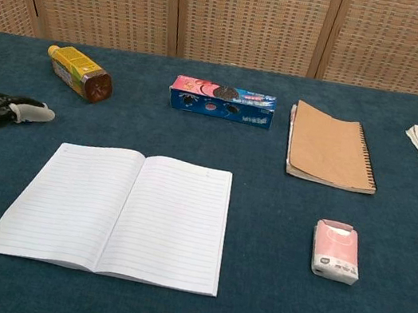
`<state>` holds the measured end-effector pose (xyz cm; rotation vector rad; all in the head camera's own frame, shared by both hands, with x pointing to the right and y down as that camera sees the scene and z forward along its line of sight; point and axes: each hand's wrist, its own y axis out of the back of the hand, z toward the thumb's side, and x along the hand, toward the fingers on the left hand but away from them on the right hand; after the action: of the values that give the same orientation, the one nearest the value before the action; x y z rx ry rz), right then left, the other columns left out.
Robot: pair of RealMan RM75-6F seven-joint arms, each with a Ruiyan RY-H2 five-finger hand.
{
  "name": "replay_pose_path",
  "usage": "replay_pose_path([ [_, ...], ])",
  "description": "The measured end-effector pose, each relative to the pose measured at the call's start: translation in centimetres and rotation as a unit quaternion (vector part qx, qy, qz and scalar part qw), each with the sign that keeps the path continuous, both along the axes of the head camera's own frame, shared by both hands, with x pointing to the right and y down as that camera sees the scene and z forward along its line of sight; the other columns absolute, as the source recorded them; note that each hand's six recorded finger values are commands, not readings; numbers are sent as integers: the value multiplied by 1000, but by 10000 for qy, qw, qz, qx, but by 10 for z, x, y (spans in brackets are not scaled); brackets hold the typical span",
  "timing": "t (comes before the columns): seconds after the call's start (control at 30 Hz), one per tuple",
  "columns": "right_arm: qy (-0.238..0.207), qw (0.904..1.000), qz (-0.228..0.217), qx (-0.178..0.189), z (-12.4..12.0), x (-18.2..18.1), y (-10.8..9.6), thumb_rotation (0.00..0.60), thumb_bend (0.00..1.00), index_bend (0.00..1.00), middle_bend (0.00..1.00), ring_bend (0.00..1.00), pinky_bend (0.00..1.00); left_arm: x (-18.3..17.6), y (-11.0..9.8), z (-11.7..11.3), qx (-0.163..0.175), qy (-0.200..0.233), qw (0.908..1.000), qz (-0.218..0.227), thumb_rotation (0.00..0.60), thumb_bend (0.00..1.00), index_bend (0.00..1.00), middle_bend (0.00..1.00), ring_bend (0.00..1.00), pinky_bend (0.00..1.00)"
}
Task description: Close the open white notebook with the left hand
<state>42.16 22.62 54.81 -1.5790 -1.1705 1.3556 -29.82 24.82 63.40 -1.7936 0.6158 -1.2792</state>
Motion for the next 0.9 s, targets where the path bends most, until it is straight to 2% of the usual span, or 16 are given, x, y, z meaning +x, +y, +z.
replay_pose_path([
  [0.43,-133,9999,88,32,-4,4,-2,600,128,14,0,0,0,32,13,24,-397,-191,9985,329,600,302,0,0,0,0],
  [0.9,-238,9997,104,40,-6,3,-2,600,128,13,0,0,0,36,24,41,-605,-392,9963,474,600,302,0,0,0,0],
])
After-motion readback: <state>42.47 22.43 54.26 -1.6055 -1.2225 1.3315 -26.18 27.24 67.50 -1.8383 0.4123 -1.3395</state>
